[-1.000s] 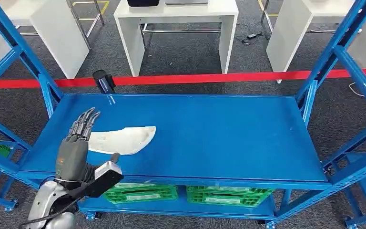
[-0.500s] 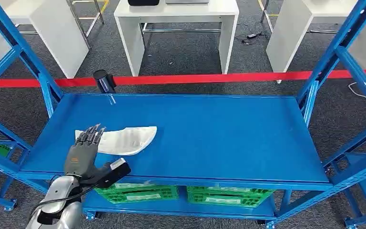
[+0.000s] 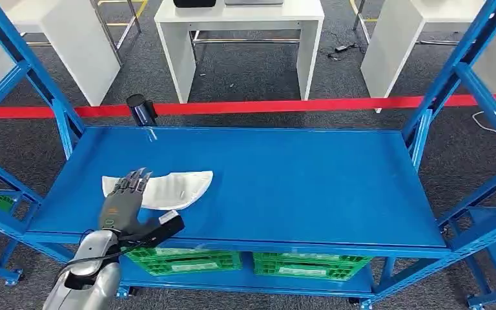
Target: Take the parts from the cabinet and place them on the table.
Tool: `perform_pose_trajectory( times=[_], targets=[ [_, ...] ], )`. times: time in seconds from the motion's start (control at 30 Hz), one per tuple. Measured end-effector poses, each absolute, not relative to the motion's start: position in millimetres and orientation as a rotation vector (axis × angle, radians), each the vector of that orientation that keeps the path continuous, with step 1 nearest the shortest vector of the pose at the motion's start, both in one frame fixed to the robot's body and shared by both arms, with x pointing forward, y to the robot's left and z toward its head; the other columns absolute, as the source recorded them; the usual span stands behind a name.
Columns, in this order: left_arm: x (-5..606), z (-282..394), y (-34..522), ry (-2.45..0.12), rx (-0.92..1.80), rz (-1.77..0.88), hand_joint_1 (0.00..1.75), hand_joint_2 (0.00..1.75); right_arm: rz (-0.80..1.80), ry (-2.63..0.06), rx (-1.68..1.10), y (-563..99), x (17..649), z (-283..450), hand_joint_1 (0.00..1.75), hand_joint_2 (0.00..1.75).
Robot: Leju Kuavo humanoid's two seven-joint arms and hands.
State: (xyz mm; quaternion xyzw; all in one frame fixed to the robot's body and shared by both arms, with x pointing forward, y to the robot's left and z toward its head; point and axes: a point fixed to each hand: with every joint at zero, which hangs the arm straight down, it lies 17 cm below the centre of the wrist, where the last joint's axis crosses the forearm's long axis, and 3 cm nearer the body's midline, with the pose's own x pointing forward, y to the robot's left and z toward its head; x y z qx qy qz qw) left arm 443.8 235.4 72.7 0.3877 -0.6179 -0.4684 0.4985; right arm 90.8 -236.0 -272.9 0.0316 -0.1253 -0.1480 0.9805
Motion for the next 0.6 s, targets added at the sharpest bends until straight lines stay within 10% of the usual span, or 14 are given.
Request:
perform_pose_trajectory(
  times=[0.27,0.3,0.6],
  targets=[
    [463.4,71.2,222.3,-1.531,0.91,-1.135,0.0,1.75,-0.289,-0.256,0.062,-236.2,90.9,-272.8,0.0,0.0],
    [465.3,69.5,221.6,-1.533,0.899,-1.132,1.75,1.75,-0.288,-0.256,0.062,-236.1,91.0,-272.8,0.0,0.0],
    [468.4,36.9,230.2,-1.519,0.784,-1.119,1.75,1.75,-0.269,-0.27,0.071,-234.4,92.2,-271.9,0.0,0.0]
  ],
)
